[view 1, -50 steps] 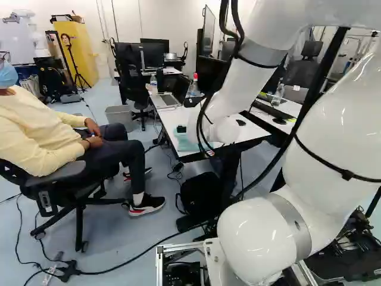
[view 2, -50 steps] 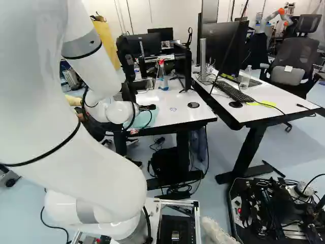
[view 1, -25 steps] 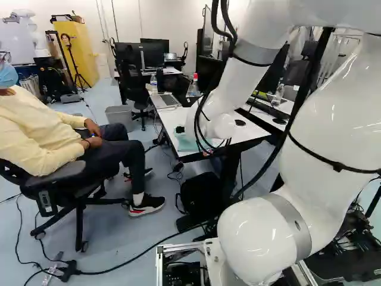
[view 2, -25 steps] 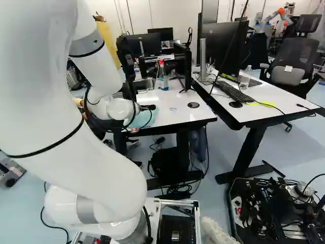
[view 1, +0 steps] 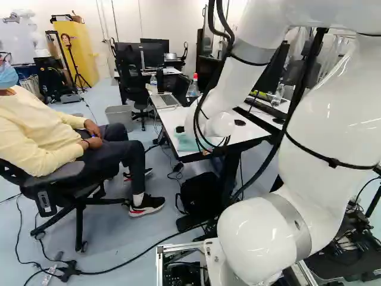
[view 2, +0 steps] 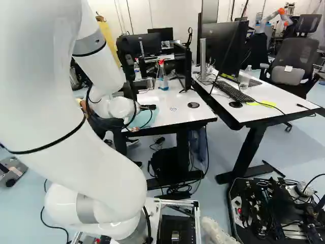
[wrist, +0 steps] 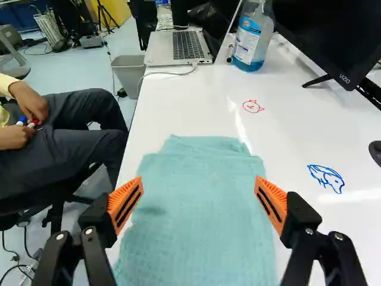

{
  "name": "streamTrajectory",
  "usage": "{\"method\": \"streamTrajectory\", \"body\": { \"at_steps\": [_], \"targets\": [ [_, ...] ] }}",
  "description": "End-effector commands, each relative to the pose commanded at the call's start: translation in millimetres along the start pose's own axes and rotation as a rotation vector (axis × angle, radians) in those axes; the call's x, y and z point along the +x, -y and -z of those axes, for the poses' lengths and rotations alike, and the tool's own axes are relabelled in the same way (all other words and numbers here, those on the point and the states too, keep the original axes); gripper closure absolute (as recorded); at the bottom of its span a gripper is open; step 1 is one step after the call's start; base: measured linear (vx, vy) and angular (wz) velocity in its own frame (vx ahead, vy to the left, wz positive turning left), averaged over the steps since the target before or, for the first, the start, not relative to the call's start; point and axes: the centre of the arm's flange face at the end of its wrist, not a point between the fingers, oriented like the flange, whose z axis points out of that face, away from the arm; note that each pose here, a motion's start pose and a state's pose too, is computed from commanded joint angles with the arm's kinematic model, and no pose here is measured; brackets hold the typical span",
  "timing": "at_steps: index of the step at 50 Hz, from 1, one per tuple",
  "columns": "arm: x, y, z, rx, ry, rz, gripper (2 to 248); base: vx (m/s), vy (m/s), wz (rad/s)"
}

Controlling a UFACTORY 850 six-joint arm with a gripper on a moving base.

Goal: Clean the table with the green towel

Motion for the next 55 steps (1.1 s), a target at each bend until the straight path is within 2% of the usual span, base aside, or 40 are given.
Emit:
{"method": "streamTrajectory", "body": {
  "at_steps": [55],
  "targets": [
    [-7.6, -0.7, -0.4, -0.001, 0.09, -0.001, 3, 0.0, 0.0, 0.0]
  ]
}}
